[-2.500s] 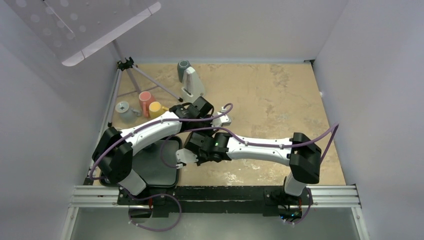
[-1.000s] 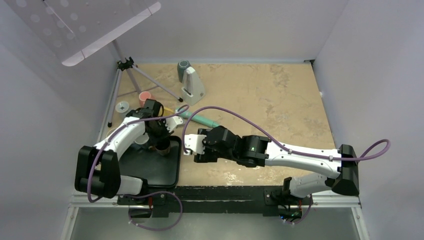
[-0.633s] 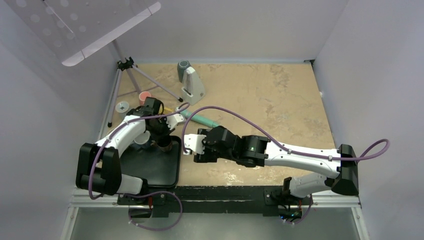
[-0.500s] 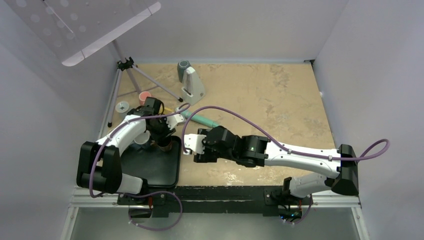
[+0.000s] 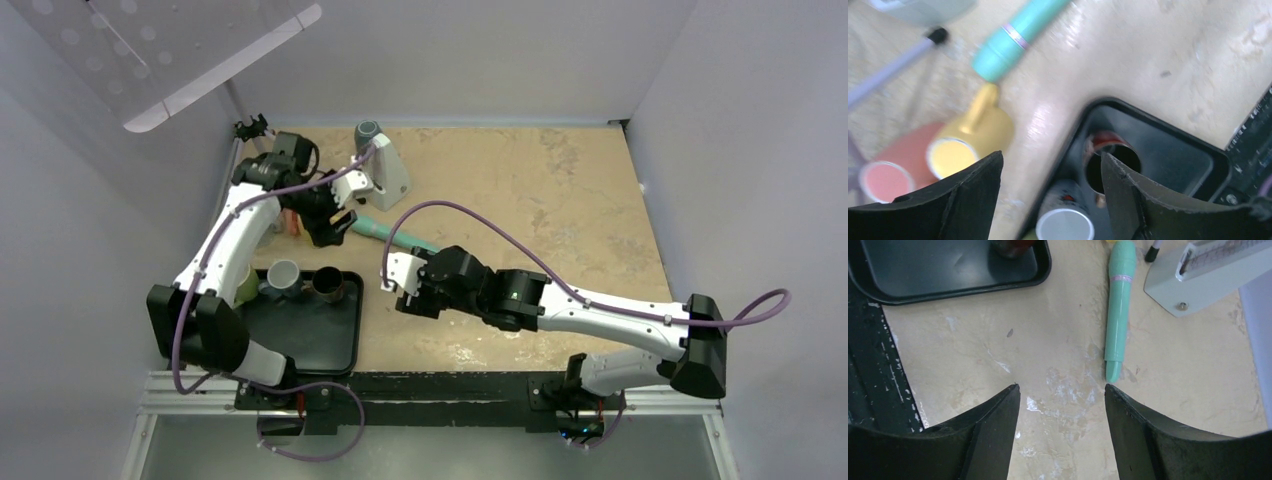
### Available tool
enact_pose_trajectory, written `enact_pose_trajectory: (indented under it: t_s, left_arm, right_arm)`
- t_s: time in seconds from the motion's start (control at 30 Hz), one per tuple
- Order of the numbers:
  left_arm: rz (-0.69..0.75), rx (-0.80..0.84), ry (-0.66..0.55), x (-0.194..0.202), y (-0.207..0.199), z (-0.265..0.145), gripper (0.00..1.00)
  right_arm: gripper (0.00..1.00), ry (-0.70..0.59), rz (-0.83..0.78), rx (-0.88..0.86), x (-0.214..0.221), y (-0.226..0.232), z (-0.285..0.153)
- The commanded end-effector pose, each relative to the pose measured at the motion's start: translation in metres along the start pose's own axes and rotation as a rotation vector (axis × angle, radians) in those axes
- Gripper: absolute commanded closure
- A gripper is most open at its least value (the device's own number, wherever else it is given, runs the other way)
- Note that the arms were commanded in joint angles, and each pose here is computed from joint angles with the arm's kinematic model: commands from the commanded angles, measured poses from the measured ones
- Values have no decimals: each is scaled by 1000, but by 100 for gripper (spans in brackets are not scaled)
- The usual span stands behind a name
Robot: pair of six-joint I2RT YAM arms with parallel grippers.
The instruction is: Turn the mug right side up
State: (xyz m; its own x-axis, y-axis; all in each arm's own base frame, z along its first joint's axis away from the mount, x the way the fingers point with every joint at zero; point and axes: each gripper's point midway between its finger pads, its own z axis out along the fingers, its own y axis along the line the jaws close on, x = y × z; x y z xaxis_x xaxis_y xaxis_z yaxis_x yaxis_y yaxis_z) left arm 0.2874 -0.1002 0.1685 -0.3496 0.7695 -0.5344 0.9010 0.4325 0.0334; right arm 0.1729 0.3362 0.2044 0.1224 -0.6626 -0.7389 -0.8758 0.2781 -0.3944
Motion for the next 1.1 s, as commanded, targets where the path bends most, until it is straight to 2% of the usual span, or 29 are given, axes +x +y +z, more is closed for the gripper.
enact_pose_trajectory:
  t_s: [0.0, 0.07, 0.2, 0.3, 0.43, 0.57, 0.63, 0.97, 1.03, 1.07]
  left_arm:
    - [22, 28, 66, -18, 27, 7, 22]
    - [107, -57, 159, -12, 56, 19, 21]
    - [310, -150, 269, -17, 93, 50, 21]
    - [344, -120, 320, -14, 105, 67, 23]
    - [402, -93, 429, 9, 118, 83, 25]
    - [430, -94, 462, 19, 123, 94, 24]
    - [430, -94, 494, 27, 127, 98, 27]
    - [399, -25, 526, 47, 118, 105, 60]
    - [384, -23, 537, 49, 117, 105, 77]
    - [370, -25, 527, 47, 116, 103, 90]
  right_arm:
    - [34, -101, 118, 50, -10, -21, -6]
    - [34, -109, 137, 51, -6, -24, -7]
    - [34, -97, 148, 45, 3, -26, -7]
    - [34, -69, 150, 40, 8, -25, -5]
    - [34, -66, 177, 28, 8, -22, -6]
    - [34, -82, 191, 15, 5, -20, -5]
    - [35, -76, 187, 13, 4, -20, -4]
    - [34, -87, 170, 23, 0, -24, -10]
    - [34, -89, 171, 30, -1, -26, -10]
    - [34, -88, 170, 32, -1, -27, -10]
